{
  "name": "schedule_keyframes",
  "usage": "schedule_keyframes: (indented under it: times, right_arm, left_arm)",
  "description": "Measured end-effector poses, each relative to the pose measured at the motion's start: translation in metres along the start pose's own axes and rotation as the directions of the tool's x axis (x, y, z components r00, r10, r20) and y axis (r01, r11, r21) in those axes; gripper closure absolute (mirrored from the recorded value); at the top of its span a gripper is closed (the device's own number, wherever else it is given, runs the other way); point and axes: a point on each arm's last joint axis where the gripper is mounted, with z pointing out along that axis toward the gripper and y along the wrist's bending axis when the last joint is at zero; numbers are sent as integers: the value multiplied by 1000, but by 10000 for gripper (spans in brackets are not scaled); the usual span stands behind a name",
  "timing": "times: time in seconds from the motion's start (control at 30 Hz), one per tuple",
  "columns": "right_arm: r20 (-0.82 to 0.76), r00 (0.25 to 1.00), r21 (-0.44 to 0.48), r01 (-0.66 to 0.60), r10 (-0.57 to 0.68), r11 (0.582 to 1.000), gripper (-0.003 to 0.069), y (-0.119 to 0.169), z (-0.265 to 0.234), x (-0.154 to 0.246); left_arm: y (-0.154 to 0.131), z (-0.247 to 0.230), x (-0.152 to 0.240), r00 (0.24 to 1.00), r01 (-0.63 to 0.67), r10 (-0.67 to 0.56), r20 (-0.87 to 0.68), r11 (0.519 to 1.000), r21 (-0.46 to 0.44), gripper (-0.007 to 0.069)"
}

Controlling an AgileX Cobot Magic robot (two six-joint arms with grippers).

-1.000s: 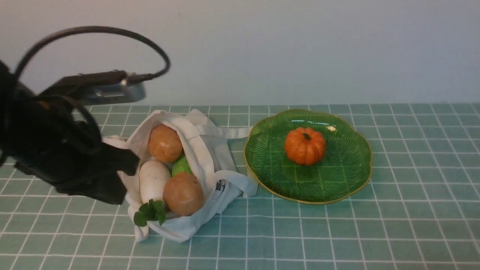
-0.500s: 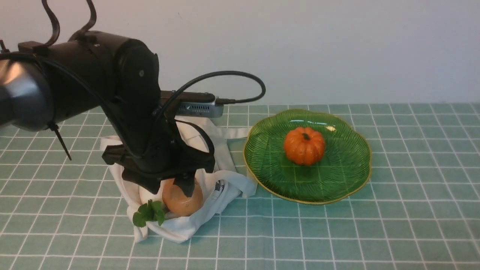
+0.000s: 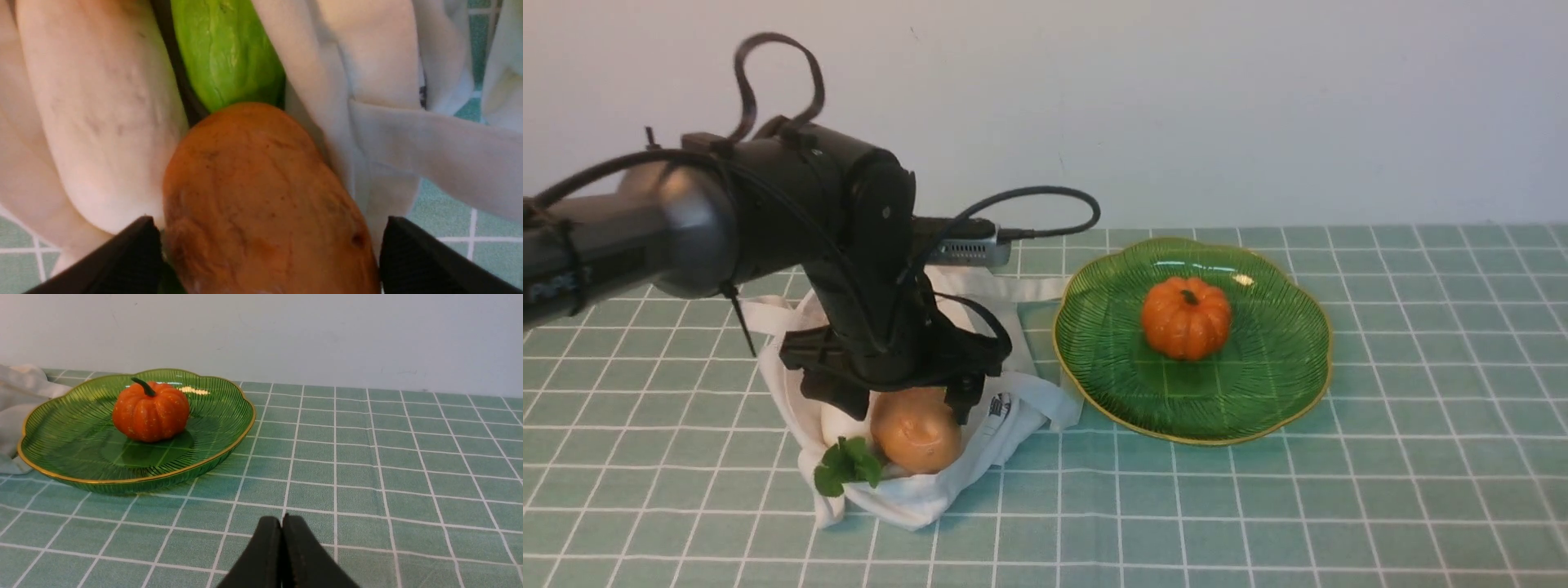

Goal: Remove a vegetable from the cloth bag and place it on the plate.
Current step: Use the left arm to grab a potato from the bag

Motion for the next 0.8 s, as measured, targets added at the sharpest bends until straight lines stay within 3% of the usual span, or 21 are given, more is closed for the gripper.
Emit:
schedule_keyframes:
  times: [0.17,0.33,0.53,0.7,0.8]
  right_arm:
    - [0,1000,0,0,0,1000,673,0,0,0]
    - [0,1000,0,0,0,1000,673,0,0,0]
    - [0,1000,0,0,0,1000,673,0,0,0]
    - [0,1000,0,0,0,1000,673,0,0,0]
    - [0,1000,0,0,0,1000,673,0,0,0]
  left_arm:
    - [0,12,1,999,-4,3,-46,1000,-20,55]
    - [3,6,2,996,-26,20,-85,997,-69,61]
    - [13,-56,-1,994,-107,106,-18,986,-131,61]
    - [19,-113,7,983,-117,129,129,988,-97,61]
    - [19,-139,16,976,-101,103,194,995,-24,61]
